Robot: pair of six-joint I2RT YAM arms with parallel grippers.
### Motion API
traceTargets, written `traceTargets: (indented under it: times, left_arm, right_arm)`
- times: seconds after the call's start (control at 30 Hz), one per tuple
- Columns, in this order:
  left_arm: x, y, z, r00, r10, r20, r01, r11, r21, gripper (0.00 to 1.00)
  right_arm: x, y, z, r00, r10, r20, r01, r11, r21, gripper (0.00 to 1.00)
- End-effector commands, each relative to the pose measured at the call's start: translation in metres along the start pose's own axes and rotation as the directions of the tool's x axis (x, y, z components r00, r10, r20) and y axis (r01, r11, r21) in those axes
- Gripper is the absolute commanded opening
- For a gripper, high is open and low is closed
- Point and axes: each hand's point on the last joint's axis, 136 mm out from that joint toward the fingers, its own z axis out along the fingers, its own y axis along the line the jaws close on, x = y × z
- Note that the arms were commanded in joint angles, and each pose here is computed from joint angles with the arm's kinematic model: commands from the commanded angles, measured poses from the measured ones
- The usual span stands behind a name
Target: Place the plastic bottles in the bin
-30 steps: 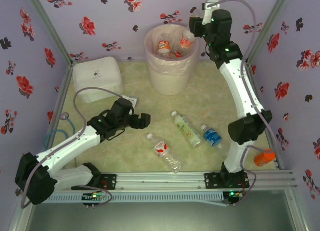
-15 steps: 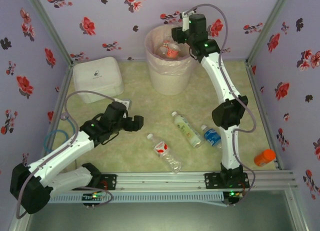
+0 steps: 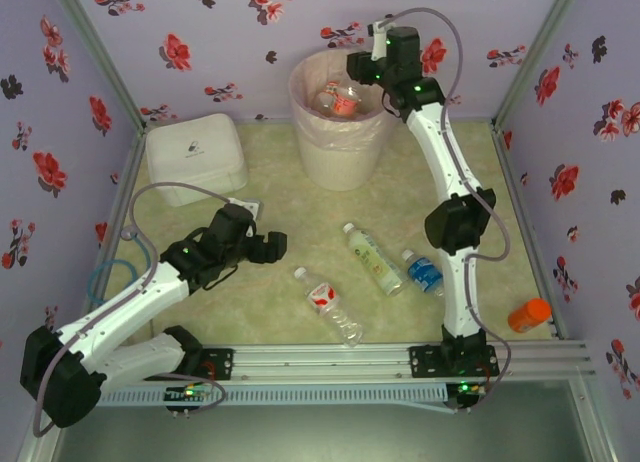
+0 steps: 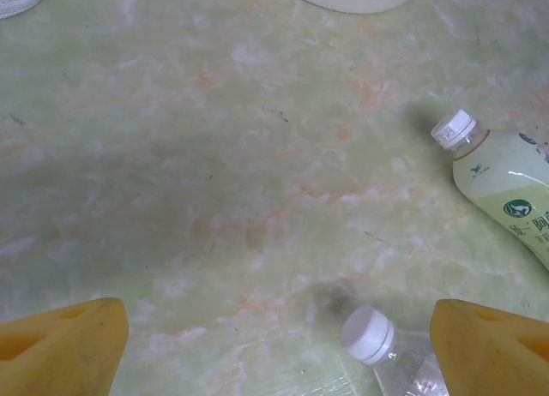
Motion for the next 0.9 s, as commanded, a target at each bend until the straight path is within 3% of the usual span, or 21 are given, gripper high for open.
traceTargets:
  times: [0.0, 0.33, 0.57, 0.87]
  left_arm:
    - [0.003, 0.004, 0.004, 1.000, -0.024, -0.004, 0.024, 1.000, -0.014, 0.92]
    - [0.001, 0.001, 0.009, 1.000, -0.023, -0.002, 0.023, 1.000, -0.004, 0.92]
    - [-0.001, -0.002, 0.011, 1.000, -0.015, -0.008, 0.015, 1.000, 0.008, 0.92]
    - [-0.001, -0.005, 0.014, 1.000, -0.012, -0.013, 0.012, 1.000, 0.018, 0.92]
  right_arm:
    - [0.100, 0.010, 0.033, 0.943, 0.172, -0.286, -0.195, 0.979, -0.054, 0.47]
    - [0.039, 0.016, 0.001, 0.959, 0.227, -0.170, -0.242, 0.967, -0.077, 0.67]
    - [-0.005, 0.003, -0.042, 0.980, 0.180, -0.086, -0.182, 0.983, -0.019, 0.89]
    - [-0.036, -0.014, -0.094, 0.996, 0.091, -0.014, -0.090, 0.992, 0.089, 0.91]
